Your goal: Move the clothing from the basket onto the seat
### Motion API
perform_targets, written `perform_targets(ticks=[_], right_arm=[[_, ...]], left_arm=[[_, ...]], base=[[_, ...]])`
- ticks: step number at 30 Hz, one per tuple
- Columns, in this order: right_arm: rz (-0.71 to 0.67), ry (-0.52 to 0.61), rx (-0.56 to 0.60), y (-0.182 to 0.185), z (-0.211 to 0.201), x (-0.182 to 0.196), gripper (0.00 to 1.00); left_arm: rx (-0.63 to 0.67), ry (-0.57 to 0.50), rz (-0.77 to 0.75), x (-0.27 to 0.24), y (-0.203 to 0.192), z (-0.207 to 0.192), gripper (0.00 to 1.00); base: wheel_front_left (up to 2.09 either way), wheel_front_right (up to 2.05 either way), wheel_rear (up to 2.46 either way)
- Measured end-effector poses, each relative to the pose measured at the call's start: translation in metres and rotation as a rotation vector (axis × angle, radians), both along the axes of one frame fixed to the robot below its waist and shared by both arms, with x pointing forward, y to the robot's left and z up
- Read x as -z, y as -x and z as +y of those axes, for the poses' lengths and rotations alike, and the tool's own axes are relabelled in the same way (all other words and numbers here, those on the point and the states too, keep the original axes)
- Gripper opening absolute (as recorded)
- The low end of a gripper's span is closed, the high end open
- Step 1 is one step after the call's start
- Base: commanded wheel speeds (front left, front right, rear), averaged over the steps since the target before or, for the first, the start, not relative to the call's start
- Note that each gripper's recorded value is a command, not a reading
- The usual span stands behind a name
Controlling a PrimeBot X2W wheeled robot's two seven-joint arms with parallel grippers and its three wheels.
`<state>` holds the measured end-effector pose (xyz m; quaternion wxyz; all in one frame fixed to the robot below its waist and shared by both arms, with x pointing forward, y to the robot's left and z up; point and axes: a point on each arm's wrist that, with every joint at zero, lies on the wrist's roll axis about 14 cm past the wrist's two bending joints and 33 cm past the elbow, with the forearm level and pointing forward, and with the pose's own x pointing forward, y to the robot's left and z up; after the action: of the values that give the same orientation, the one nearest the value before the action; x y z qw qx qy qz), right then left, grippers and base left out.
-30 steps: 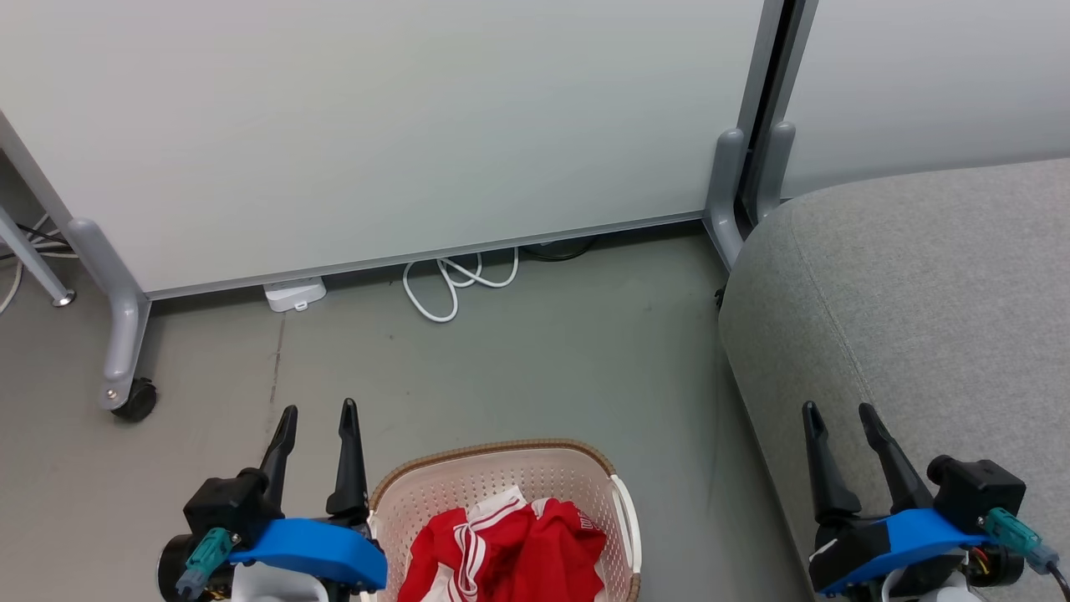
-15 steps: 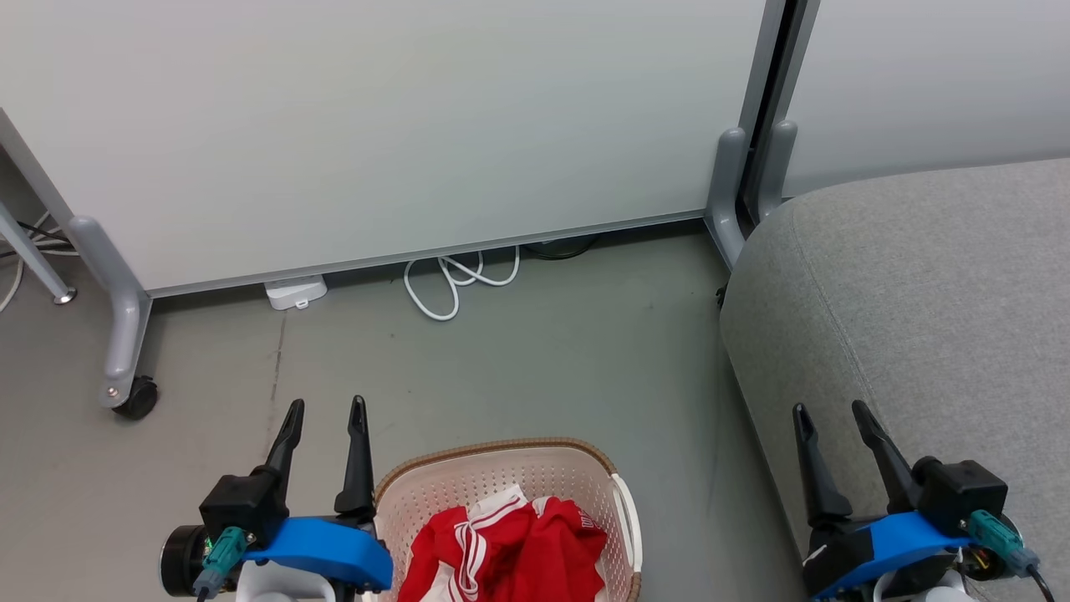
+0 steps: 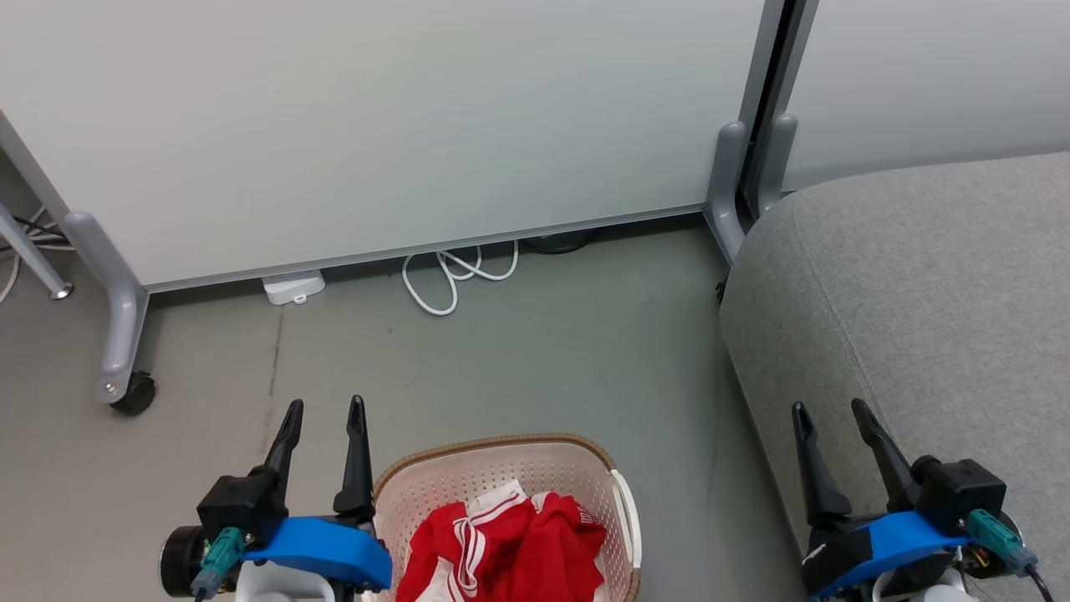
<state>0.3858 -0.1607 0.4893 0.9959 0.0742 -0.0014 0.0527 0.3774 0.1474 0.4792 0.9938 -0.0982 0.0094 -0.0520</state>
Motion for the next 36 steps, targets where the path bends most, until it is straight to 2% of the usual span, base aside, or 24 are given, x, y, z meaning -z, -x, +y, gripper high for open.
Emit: perform_targets(ticks=[21, 26, 36], right_arm=[[0.028, -0.008, 0.003, -0.011, -0.001, 0.012, 1.00], [0.041, -0.010, 0.005, -0.019, -0.002, 0.019, 1.00], [0.066, -0.014, 0.039, -0.029, -0.016, 0.032, 1.00]], left_arm=[[0.035, -0.020, 0.079, 0.028, -0.017, -0.010, 1.00], [0.079, -0.046, 0.148, 0.053, -0.028, -0.019, 1.00], [0.238, -0.089, 0.388, 0.134, -0.036, -0.058, 1.00]], base=[[0.00, 0.00, 0.00], [0.00, 0.00, 0.00], [0.00, 0.00, 0.00]])
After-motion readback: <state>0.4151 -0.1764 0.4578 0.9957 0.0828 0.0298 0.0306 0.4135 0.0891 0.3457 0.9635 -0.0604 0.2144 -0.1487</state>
